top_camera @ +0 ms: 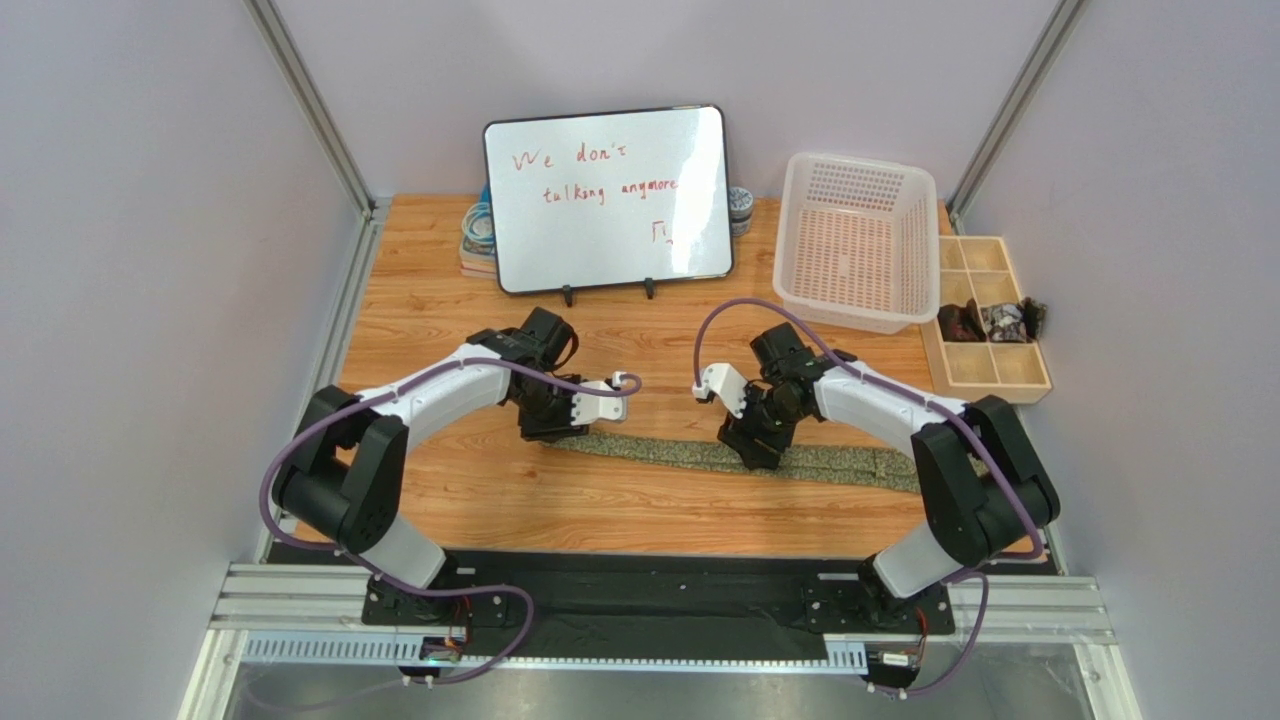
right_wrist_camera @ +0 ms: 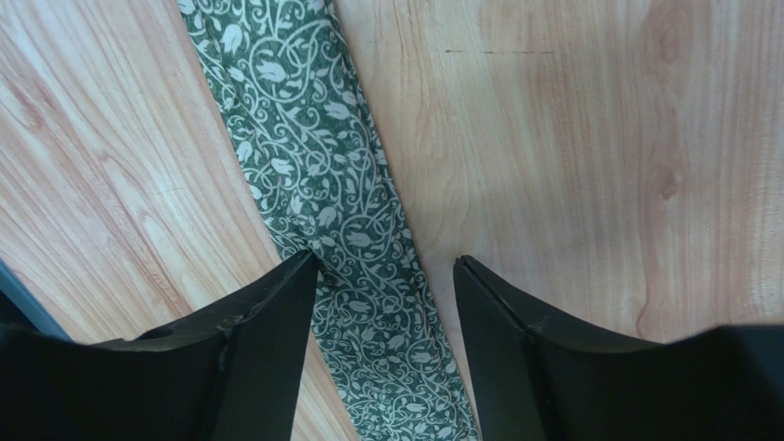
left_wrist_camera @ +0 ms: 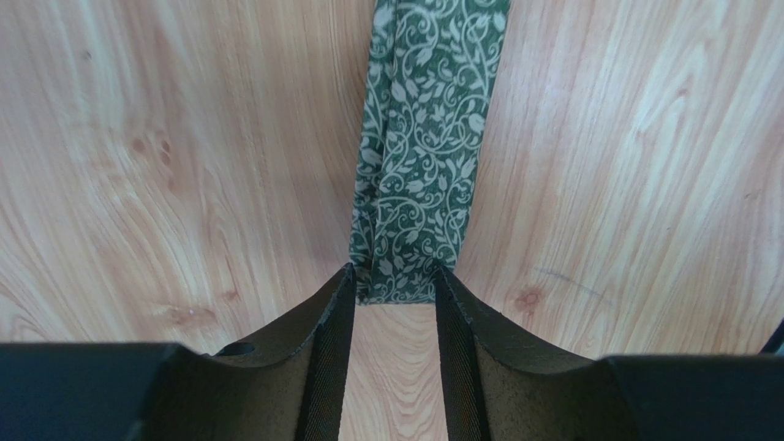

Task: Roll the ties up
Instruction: Flatten out the tie at the center of the board.

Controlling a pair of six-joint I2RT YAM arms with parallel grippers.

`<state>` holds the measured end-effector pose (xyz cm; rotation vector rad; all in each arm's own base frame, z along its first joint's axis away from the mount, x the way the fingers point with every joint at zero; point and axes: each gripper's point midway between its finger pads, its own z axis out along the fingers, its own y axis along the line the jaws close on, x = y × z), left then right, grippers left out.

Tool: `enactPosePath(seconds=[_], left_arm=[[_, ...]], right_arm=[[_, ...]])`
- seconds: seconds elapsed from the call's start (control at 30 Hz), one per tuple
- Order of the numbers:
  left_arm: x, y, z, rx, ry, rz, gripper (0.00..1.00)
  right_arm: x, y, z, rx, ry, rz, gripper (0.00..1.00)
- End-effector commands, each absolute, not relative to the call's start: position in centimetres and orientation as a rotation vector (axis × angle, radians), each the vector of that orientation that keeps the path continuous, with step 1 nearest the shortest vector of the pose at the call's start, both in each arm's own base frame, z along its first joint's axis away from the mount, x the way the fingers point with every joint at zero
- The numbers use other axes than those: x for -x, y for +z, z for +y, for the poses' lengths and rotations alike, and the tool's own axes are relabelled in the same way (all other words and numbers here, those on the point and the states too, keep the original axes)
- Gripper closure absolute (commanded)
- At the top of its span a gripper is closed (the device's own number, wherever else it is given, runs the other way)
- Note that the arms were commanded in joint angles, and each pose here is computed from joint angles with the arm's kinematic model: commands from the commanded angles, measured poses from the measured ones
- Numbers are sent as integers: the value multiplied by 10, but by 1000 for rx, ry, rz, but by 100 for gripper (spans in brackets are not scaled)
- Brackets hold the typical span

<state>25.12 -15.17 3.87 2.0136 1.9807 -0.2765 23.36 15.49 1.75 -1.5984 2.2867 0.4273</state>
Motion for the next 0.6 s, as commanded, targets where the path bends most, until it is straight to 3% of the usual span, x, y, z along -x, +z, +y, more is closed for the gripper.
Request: enactPosePath(seconds=[0.0,0.3,0.57], left_arm=[[-262,29,-139,-2012,-180,2010,57],[-257,14,-134,-2037,-212,2075,62],[-248,20,-139,-2009,-338,2096,65]], right_arm=[[-237,1,138,1657,357,2302,40],[-239,13,131,1715,350,2259,47],[-241,91,177,1535,581,2075,45]])
